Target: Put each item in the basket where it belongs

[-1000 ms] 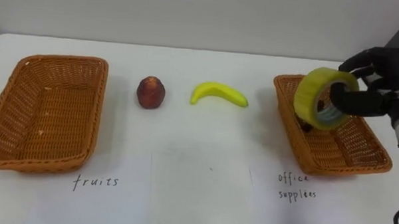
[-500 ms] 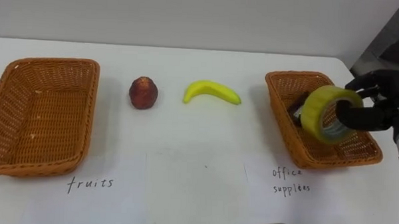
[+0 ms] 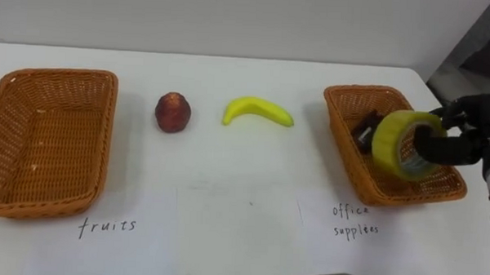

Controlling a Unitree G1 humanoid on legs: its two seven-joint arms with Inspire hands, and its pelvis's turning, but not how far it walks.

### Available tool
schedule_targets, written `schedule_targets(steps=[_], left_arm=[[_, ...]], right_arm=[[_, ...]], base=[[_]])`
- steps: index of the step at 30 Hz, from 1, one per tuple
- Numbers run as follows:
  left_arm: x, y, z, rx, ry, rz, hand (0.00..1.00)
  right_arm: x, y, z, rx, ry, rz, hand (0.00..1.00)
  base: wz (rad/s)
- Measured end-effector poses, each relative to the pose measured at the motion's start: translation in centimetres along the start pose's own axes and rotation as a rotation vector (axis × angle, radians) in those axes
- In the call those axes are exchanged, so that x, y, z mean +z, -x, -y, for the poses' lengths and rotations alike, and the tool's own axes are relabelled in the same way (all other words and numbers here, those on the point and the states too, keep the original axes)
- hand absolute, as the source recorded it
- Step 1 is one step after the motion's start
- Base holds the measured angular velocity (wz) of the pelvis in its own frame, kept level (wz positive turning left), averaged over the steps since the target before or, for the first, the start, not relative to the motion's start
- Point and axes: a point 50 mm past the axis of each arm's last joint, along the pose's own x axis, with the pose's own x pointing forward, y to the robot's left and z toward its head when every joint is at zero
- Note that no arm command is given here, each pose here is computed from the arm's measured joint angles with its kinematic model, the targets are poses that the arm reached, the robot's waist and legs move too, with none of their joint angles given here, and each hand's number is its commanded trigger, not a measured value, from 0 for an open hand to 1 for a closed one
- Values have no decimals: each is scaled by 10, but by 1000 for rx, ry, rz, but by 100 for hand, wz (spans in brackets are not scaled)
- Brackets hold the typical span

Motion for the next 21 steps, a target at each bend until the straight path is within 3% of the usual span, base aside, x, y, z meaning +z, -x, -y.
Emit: schedule_targets(steps=[8, 9, 10, 11, 12, 21], left_arm=[[1, 0, 0, 0, 4, 1, 0], [1, 0, 0, 0, 4, 1, 0], [1, 0, 0, 1, 4, 1, 0], [1, 0, 0, 1, 4, 1, 0], [1, 0, 0, 0, 4, 1, 0], [1, 0, 0, 1, 4, 1, 0]], right_arm=[[0, 0, 0, 0, 0, 0, 100], [0, 0, 0, 0, 0, 0, 71], [0, 0, 0, 0, 0, 0, 62], [0, 0, 0, 0, 0, 0, 16], [0, 0, 0, 0, 0, 0, 3], [0, 0, 0, 1, 6, -1, 0]], base=[[0], [0], [0], [0], [0], [0]])
